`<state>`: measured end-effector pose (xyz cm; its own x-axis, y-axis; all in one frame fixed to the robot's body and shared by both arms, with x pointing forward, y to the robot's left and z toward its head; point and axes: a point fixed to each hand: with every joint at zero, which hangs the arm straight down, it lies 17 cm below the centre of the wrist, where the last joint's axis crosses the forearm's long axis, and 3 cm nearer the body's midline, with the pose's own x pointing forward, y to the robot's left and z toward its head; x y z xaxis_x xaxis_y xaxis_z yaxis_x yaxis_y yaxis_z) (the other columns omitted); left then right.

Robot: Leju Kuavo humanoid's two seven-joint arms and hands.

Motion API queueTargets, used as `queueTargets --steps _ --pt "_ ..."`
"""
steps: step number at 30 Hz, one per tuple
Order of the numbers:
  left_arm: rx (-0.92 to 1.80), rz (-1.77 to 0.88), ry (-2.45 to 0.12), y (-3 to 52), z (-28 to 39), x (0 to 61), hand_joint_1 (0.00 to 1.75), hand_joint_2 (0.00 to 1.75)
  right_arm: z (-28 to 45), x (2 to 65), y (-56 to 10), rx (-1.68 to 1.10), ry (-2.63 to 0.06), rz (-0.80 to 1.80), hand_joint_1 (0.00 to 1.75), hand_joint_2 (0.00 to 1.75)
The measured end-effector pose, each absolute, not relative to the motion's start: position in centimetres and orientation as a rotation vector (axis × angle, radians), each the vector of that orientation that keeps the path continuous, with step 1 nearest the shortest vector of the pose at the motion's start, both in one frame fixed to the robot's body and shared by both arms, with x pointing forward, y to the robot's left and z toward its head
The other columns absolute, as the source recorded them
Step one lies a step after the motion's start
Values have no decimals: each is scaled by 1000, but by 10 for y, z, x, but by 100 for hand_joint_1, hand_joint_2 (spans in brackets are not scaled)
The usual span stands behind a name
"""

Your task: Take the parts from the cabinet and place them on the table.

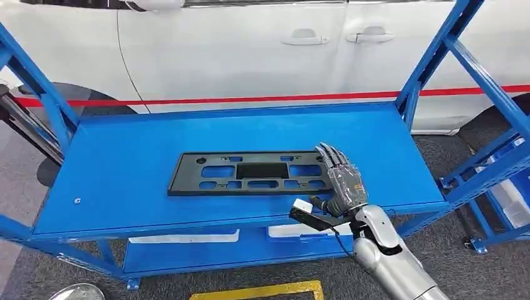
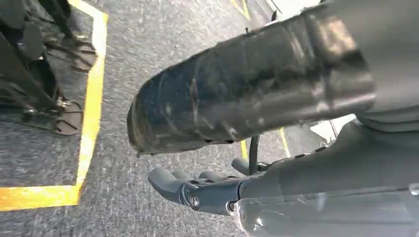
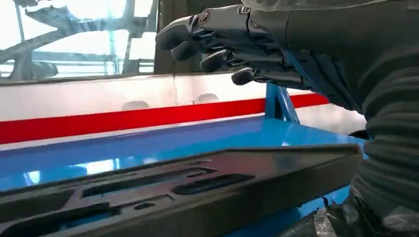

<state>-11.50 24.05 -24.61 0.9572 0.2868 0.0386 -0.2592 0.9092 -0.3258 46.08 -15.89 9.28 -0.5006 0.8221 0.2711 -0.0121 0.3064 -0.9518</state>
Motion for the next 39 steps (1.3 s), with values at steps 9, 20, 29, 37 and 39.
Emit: queueTargets --steps 9,20,29,37,39 --pt "-327 282 -91 239 -247 -110 0 0 88 462 -163 -776 -1739 1327 159 175" --pt "-315 300 -92 241 -248 -109 0 0 75 462 -169 -808 -1692 1368 175 175" --pt "-312 298 -90 241 -248 -110 0 0 77 463 -173 -829 -1696 1376 175 175" --pt "-306 301 -88 242 -249 -109 0 0 79 464 -172 -833 -1705 1377 175 175" --pt "-306 298 -90 241 -249 -109 0 0 79 464 -172 -835 -1706 1376 175 175"
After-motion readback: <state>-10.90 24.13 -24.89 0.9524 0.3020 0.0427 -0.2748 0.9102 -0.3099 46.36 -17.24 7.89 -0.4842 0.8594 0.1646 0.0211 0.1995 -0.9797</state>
